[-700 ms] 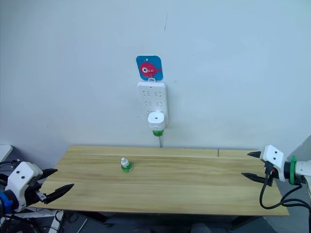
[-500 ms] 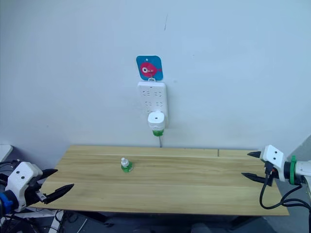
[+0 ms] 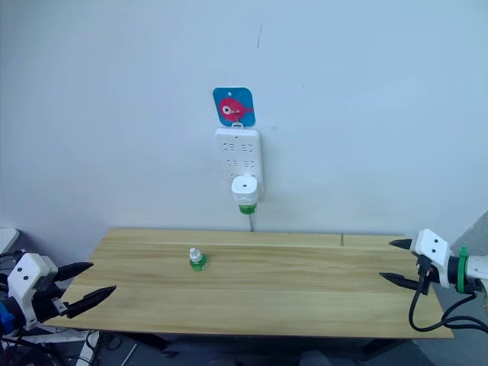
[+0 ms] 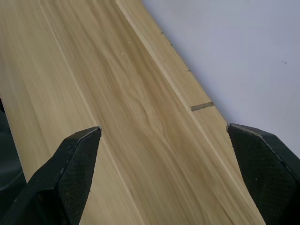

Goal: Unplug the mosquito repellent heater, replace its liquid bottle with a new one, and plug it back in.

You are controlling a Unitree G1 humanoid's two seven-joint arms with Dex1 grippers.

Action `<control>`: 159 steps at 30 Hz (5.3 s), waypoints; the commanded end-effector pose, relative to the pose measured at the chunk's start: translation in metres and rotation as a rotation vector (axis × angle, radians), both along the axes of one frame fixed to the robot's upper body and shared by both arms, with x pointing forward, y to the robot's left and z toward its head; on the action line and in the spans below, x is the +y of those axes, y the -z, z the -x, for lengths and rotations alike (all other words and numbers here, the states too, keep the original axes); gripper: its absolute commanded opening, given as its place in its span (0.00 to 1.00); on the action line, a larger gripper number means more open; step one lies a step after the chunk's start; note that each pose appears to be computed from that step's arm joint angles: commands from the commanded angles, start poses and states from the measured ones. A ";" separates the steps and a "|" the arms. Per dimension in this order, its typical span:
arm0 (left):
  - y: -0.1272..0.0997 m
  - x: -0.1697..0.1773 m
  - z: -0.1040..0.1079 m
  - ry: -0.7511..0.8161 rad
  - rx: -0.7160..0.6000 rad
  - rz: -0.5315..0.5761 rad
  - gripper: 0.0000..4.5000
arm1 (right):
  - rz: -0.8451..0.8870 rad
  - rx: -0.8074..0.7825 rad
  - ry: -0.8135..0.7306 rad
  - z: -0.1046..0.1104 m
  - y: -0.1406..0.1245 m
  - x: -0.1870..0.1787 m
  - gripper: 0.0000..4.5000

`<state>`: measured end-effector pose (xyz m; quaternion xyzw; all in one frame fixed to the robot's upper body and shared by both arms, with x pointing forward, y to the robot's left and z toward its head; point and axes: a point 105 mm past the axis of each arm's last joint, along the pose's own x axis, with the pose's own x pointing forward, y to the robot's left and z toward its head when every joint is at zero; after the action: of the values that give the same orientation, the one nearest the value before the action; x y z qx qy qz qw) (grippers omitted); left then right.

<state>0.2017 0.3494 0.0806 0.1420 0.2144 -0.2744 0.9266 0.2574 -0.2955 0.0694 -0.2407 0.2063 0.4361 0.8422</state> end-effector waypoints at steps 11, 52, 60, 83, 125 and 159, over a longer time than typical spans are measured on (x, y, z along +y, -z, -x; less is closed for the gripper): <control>-0.022 0.008 -0.008 -0.017 -0.012 0.027 1.00 | 0.029 -0.014 -0.012 0.013 0.001 -0.007 0.99; -0.076 -0.111 -0.162 0.168 -0.322 0.203 1.00 | -0.388 -0.331 -0.072 0.006 -0.107 0.160 0.99; -0.073 -0.118 -0.177 0.189 -0.301 0.205 1.00 | -0.383 -0.337 -0.082 0.006 -0.109 0.165 0.99; -0.075 -0.140 -0.203 0.273 -0.297 0.207 1.00 | -0.402 -0.340 -0.087 0.011 -0.124 0.180 0.99; -0.096 -0.150 -0.191 0.382 -0.299 0.297 0.47 | -0.435 -0.328 -0.117 0.010 -0.122 0.194 1.00; -0.088 -0.157 -0.174 0.393 -0.256 0.304 0.30 | -0.495 -0.255 0.172 -0.066 -0.126 0.322 1.00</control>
<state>0.3773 0.1988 0.1634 0.0582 0.0269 -0.4466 0.8925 0.3228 0.0218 0.1818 -0.0622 0.0281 0.3695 0.9267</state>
